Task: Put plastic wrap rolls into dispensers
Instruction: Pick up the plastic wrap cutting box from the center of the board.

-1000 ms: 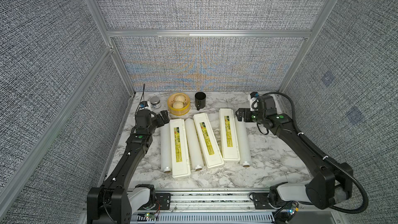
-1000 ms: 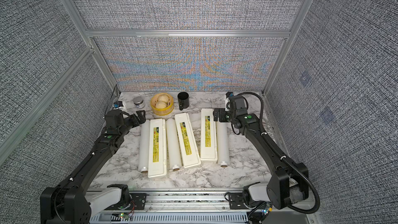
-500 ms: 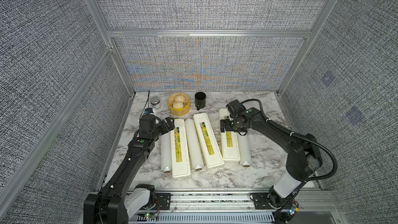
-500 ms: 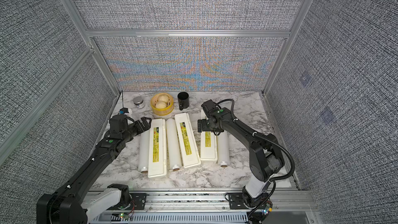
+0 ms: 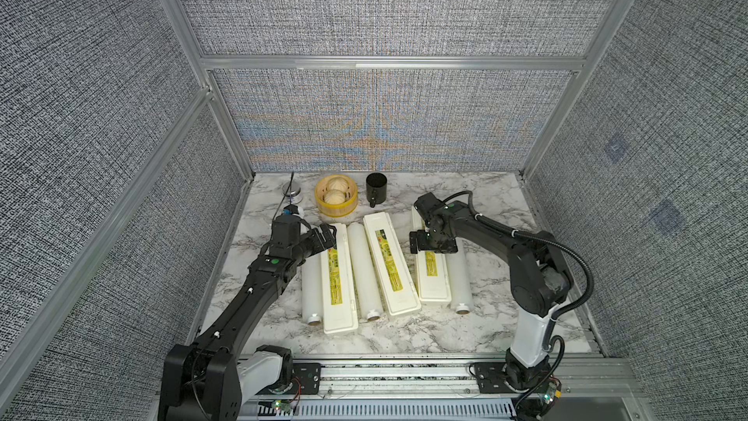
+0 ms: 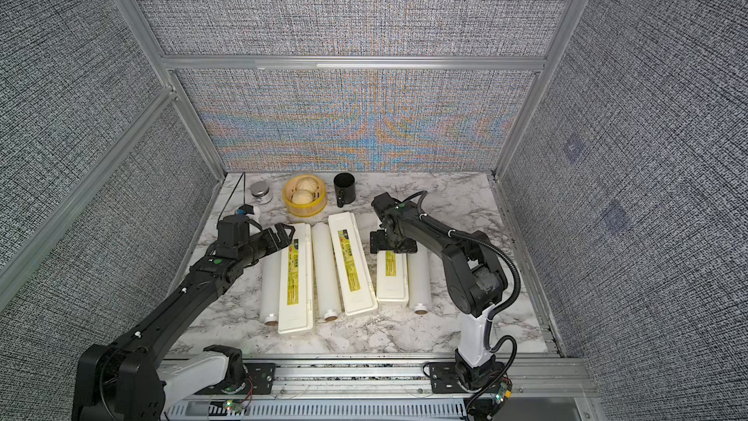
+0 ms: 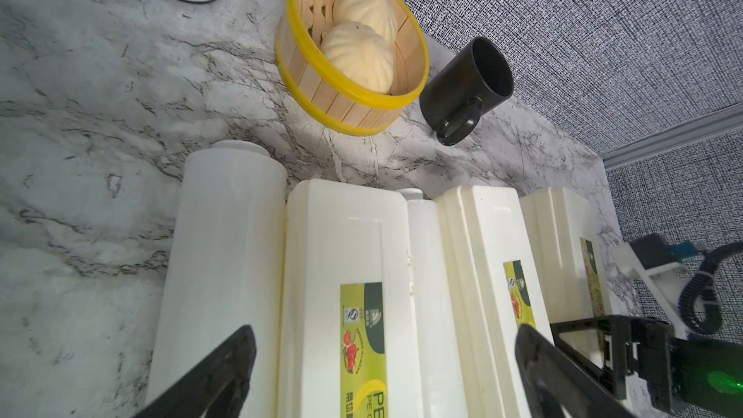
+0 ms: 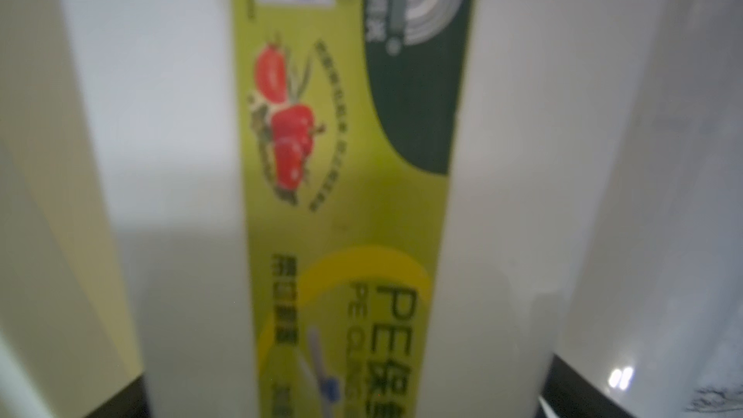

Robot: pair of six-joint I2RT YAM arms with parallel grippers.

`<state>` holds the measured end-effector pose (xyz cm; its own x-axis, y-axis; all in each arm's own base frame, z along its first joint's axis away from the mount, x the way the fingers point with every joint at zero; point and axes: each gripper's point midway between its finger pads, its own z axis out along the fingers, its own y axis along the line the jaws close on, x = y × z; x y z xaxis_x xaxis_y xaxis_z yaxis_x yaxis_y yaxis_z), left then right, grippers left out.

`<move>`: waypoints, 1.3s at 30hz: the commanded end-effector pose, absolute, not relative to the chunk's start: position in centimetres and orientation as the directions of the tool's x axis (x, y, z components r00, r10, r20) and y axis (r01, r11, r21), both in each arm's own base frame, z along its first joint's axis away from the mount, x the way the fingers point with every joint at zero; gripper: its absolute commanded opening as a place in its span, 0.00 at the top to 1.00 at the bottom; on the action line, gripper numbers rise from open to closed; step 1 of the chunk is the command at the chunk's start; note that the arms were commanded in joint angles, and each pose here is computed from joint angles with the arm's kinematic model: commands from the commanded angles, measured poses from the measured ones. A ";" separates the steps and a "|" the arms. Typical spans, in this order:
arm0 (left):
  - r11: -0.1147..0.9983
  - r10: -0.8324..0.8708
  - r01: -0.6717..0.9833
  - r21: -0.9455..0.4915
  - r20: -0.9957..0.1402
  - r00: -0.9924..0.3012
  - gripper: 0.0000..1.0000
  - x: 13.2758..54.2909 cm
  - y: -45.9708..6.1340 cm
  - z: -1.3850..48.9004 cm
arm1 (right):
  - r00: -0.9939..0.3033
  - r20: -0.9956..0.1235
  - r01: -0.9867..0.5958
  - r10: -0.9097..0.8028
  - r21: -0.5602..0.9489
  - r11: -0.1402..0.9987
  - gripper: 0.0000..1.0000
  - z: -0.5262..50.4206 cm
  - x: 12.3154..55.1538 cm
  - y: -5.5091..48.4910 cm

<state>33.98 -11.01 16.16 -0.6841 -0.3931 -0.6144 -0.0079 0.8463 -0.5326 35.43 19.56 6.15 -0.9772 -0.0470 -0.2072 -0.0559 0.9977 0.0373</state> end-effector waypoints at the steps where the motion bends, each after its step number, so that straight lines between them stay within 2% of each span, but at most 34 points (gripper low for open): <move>1: 0.836 -0.387 0.031 -0.548 -0.627 -0.676 0.00 34.5 -11.9 17.1 | -0.977 -0.210 -0.047 -0.037 0.043 0.998 0.02 5.6 35.8 19.9; 6: 0.829 -0.380 0.048 -0.558 -0.623 -0.684 0.01 34.8 -12.6 17.4 | -0.971 -0.235 -0.057 -0.039 0.071 0.996 0.12 6.2 36.2 20.5; 11: 0.816 -0.370 0.079 -0.573 -0.621 -0.691 0.01 35.2 -13.6 18.2 | -0.954 -0.295 -0.103 -0.059 0.136 0.985 0.22 9.5 36.5 21.3; 18: 0.736 -0.341 0.214 -0.642 -0.625 -0.702 0.01 35.9 -17.0 21.8 | -0.936 -0.344 -0.171 -0.073 0.263 0.949 0.24 14.8 35.7 20.9; 24: 0.551 -0.282 0.404 -0.730 -0.619 -0.733 0.01 36.5 -22.9 26.0 | -0.904 -0.418 -0.299 -0.094 0.461 0.836 0.24 20.7 33.6 21.1; 31: 0.233 -0.246 0.573 -0.786 -0.617 -0.747 0.01 36.6 -30.4 31.3 | -0.862 -0.503 -0.426 -0.062 0.652 0.627 0.23 27.1 30.5 22.1; 34: 0.121 -0.207 0.602 -0.789 -0.614 -0.762 0.01 36.1 -33.3 32.5 | -0.848 -0.527 -0.469 -0.055 0.699 0.539 0.22 29.1 29.0 22.4; 39: 0.009 -0.225 0.623 -0.782 -0.609 -0.761 0.00 35.8 -35.5 34.1 | -0.837 -0.547 -0.510 -0.030 0.757 0.410 0.22 31.8 27.5 22.7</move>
<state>36.67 -34.96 30.74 -0.7947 -0.2001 -0.5730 0.5589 0.1269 -0.8195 28.56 21.44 28.86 -0.8577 -0.0261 -0.5134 -0.4370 0.5631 0.7014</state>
